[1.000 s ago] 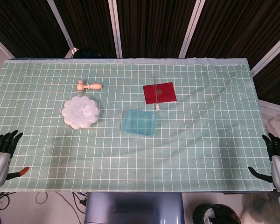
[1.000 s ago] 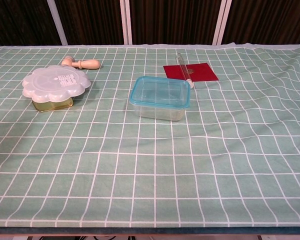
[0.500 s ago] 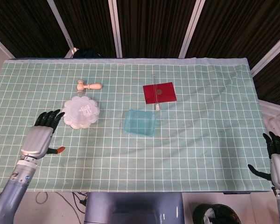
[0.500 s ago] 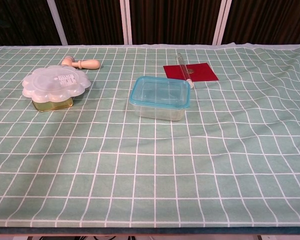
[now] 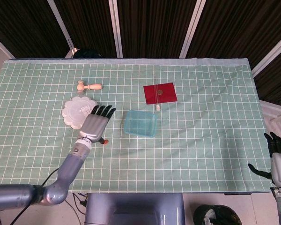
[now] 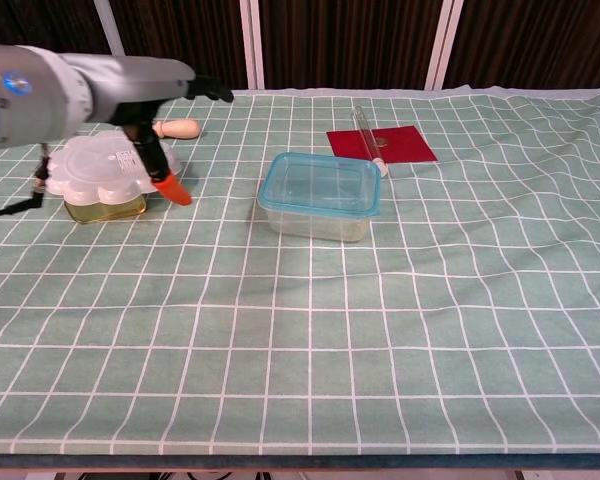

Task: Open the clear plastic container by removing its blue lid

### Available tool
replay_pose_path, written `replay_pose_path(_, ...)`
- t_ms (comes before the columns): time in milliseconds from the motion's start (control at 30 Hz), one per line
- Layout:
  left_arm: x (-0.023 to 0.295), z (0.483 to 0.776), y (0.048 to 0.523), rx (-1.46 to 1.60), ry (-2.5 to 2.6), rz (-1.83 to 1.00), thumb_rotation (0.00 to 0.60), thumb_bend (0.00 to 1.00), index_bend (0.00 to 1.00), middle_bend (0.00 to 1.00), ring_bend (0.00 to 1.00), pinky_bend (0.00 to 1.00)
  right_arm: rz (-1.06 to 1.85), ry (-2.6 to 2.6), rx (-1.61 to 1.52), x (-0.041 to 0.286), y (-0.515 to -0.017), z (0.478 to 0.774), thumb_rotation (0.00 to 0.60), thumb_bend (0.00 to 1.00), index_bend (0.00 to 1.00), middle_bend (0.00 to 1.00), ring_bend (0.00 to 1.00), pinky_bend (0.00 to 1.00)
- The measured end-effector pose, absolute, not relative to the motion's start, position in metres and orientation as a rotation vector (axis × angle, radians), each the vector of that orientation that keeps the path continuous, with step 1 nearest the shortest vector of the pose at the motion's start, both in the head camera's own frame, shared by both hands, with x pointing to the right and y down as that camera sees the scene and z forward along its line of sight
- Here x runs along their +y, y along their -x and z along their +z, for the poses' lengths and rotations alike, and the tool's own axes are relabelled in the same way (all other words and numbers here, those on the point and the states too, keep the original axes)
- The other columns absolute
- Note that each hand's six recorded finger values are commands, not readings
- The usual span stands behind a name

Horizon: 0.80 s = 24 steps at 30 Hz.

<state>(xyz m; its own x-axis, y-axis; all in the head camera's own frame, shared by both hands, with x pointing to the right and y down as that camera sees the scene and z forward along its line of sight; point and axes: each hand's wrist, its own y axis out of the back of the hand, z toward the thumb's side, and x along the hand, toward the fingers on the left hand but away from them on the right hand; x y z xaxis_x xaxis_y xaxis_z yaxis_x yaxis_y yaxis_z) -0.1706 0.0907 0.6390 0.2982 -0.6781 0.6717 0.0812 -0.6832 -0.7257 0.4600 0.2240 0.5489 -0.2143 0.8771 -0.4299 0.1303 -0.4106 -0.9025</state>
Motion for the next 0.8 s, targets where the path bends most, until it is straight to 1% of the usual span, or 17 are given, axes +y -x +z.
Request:
replay_pose_path(67, 0.089, 0.647, 0.151, 0.502, 1.900, -1.459, 0.600, 0.00, 0.00, 0.00, 0.00, 0.03, 1.686, 1.472, -1.216, 0.224, -0.461, 0.549, 0.600, 0.26, 0.00, 0.00, 0.00, 0.00)
replay_pose_path(200, 0.086, 0.658, 0.128, 0.461, 1.881, -1.479, 0.600, 0.00, 0.00, 0.00, 0.00, 0.02, 1.693, 1.479, -1.224, 0.223, -0.461, 0.551, 0.600, 0.26, 0.00, 0.00, 0.00, 0.00)
replay_pose_path(500, 0.076, 0.675, 0.109, 0.456, 1.857, -1.523, 0.600, 0.00, 0.00, 0.00, 0.00, 0.01, 1.702, 1.492, -1.228, 0.222, -0.461, 0.554, 0.600, 0.26, 0.00, 0.00, 0.00, 0.00)
replay_pose_path(800, 0.075, 0.694, 0.086, 0.413, 1.890, -1.520, 0.600, 0.00, 0.00, 0.00, 0.00, 0.01, 1.712, 1.508, -1.225, 0.223, -0.460, 0.557, 0.600, 0.26, 0.00, 0.00, 0.00, 0.00)
